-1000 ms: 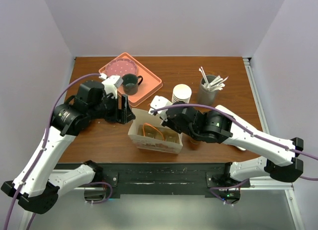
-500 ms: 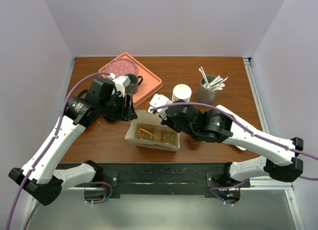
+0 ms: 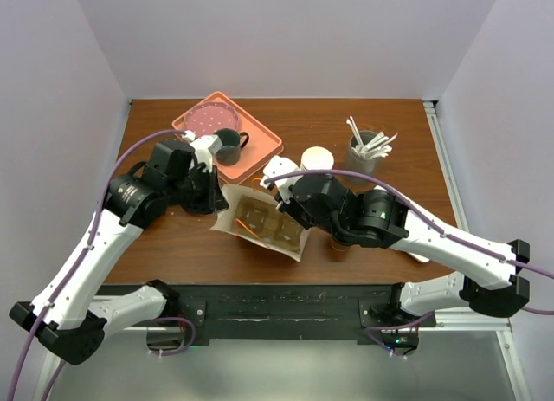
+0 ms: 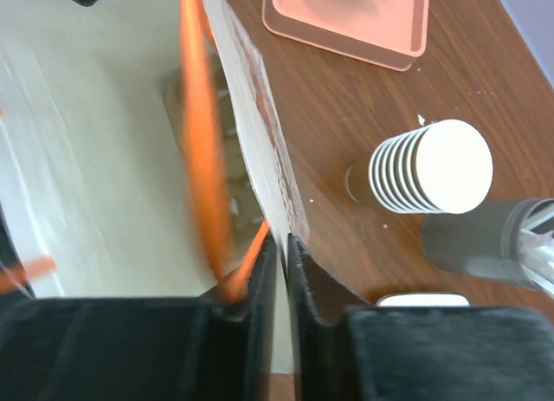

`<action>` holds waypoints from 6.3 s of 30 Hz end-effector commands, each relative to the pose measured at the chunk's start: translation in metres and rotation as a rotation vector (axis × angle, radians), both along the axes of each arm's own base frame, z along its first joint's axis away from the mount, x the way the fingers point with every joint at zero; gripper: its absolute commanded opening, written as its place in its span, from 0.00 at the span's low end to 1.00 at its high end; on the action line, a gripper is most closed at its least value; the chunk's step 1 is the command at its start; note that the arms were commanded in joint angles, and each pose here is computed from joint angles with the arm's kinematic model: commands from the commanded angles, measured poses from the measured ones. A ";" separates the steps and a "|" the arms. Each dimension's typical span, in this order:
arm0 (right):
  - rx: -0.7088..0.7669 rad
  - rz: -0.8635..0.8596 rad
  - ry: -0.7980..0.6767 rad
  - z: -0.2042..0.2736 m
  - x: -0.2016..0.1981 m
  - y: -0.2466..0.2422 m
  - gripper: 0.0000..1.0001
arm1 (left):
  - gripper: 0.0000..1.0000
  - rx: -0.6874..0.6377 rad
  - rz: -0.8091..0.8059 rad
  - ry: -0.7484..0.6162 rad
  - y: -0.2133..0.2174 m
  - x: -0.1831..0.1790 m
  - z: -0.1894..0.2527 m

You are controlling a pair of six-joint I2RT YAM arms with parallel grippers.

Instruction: Pack the takeout coffee

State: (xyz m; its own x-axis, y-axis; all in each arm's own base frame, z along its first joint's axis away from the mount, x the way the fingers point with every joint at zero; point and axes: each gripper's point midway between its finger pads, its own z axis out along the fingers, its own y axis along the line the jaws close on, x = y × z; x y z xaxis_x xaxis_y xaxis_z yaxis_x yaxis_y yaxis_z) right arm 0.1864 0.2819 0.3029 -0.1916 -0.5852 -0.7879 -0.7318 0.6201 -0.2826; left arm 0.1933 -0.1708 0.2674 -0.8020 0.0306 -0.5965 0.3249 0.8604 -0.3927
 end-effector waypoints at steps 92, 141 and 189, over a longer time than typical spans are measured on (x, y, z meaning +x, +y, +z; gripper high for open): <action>-0.066 -0.845 0.562 -0.158 0.042 -0.154 0.54 | 0.00 -0.225 0.102 -0.080 0.012 -0.039 0.009; 0.326 0.116 0.241 0.091 -0.016 -0.031 0.31 | 0.08 -0.283 0.159 -0.004 -0.009 -0.015 0.016; -0.048 0.070 0.013 -0.007 -0.080 0.025 0.23 | 0.60 -0.071 0.008 -0.097 0.003 -0.007 0.016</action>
State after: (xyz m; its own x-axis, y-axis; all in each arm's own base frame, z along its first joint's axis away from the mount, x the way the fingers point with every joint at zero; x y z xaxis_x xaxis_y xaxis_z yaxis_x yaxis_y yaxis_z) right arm 0.1027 0.3073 0.2945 -0.1626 -0.6485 -0.7437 -0.7978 0.5299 -0.2876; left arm 0.1908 -0.1529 0.2828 -0.7308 -0.0035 -0.6826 0.3230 0.8792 -0.3503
